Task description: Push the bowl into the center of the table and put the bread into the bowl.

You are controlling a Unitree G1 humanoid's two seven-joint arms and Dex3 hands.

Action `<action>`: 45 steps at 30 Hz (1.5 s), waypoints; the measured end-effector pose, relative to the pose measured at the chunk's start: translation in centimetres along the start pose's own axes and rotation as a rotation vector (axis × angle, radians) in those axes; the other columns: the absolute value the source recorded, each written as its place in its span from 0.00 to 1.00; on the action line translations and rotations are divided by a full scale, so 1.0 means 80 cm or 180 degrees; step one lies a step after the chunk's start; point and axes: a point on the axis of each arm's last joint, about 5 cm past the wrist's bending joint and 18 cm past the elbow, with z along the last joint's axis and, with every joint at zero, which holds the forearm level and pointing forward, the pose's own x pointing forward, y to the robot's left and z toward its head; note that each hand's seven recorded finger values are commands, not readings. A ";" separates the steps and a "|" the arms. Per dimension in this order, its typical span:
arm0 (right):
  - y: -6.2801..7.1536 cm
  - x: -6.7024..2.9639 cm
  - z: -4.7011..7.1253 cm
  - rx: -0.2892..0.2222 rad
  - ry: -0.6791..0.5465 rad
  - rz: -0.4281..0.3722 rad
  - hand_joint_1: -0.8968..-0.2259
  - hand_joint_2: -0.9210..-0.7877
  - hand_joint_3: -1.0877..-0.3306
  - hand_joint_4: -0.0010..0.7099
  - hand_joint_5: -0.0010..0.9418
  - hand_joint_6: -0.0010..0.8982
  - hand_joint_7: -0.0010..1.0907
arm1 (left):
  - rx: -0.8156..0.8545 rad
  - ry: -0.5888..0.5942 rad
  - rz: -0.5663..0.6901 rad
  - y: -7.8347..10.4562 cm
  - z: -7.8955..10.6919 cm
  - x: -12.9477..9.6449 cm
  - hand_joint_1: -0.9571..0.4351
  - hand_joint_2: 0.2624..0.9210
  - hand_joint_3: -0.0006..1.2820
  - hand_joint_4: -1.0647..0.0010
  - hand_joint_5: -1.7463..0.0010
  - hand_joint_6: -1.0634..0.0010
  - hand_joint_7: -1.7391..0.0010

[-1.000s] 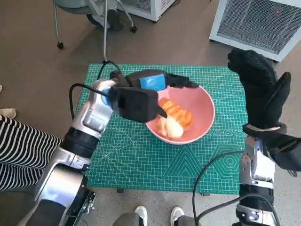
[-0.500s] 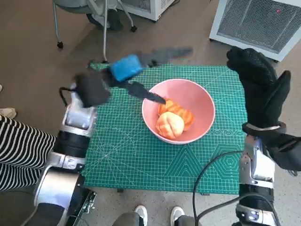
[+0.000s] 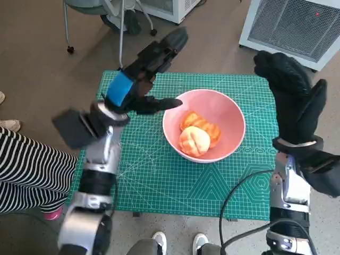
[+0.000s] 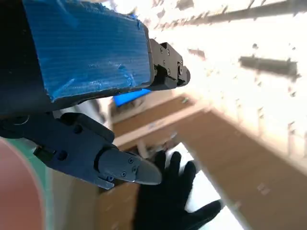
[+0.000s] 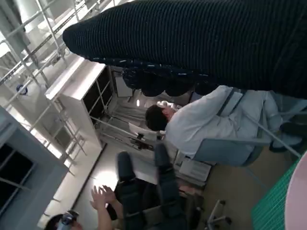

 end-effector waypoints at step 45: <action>0.001 0.011 -0.024 -0.0033 -0.0064 0.0084 0.27 0.00 0.57 0.23 0.00 0.09 0.34 | 0.0058 0.0115 0.0457 -0.012 -0.033 -0.047 0.19 1.00 0.30 1.00 1.00 1.00 1.00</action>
